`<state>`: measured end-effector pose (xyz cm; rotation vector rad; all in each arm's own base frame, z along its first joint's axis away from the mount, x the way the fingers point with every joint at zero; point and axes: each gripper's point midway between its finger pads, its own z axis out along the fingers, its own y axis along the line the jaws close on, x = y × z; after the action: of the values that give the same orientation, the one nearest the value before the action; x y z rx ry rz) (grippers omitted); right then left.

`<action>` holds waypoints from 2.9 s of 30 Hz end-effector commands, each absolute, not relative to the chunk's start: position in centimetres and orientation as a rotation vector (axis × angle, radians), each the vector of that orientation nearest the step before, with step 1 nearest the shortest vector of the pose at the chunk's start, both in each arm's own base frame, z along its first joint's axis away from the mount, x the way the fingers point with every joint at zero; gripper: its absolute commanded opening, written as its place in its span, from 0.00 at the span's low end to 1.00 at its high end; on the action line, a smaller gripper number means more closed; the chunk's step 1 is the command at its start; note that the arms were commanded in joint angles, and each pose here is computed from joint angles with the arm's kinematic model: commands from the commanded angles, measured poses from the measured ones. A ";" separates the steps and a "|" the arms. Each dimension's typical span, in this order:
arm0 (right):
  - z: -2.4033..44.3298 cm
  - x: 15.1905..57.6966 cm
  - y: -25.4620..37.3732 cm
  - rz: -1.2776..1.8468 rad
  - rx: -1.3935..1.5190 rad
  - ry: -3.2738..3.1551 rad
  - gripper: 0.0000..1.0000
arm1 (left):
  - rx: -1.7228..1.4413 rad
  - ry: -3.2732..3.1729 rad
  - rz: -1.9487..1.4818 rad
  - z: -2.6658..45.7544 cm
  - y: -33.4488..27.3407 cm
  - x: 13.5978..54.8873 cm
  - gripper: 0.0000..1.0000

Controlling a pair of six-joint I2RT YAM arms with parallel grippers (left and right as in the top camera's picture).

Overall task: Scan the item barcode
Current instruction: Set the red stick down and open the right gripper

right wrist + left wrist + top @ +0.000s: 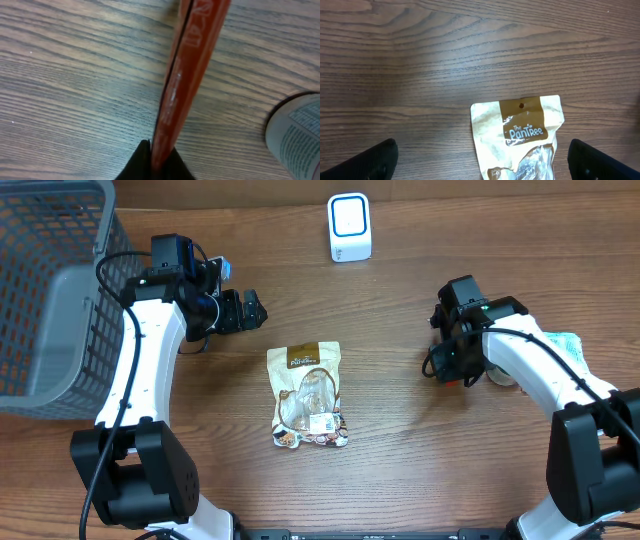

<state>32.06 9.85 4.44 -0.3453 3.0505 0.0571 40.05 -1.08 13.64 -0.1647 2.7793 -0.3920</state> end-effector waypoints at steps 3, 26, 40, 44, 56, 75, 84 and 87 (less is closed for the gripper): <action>4.5 31.9 9.8 0.075 -0.329 3.052 0.22 | -0.162 2.745 -0.386 15.0 -1.1 40.3 1.00; 5.6 33.1 15.3 0.491 -0.252 2.966 1.00 | -0.162 2.745 -0.385 15.0 -1.1 40.3 1.00; 5.6 33.1 15.3 0.491 -0.252 2.966 1.00 | -0.162 2.745 -0.385 15.0 -1.1 40.3 1.00; 5.6 33.1 15.3 0.491 -0.252 2.966 1.00 | -0.162 2.745 -0.385 15.0 -1.1 40.3 1.00; 5.6 33.1 15.3 0.491 -0.252 2.966 1.00 | -0.162 2.745 -0.385 15.0 -1.1 40.3 1.00; 5.6 33.1 15.3 0.491 -0.252 2.966 1.00 | -0.162 2.745 -0.385 15.0 -1.1 40.3 1.00; 5.6 33.1 15.3 0.492 -0.252 2.965 1.00 | -0.162 2.745 -0.385 15.0 -1.1 40.3 1.00; 5.7 33.6 15.4 0.495 -0.254 2.946 1.00 | -0.162 2.745 -0.385 15.0 -1.1 40.3 1.00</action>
<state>33.34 15.15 5.48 -0.2590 2.9651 0.4779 40.05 -1.08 13.64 -0.1647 2.7793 -0.3920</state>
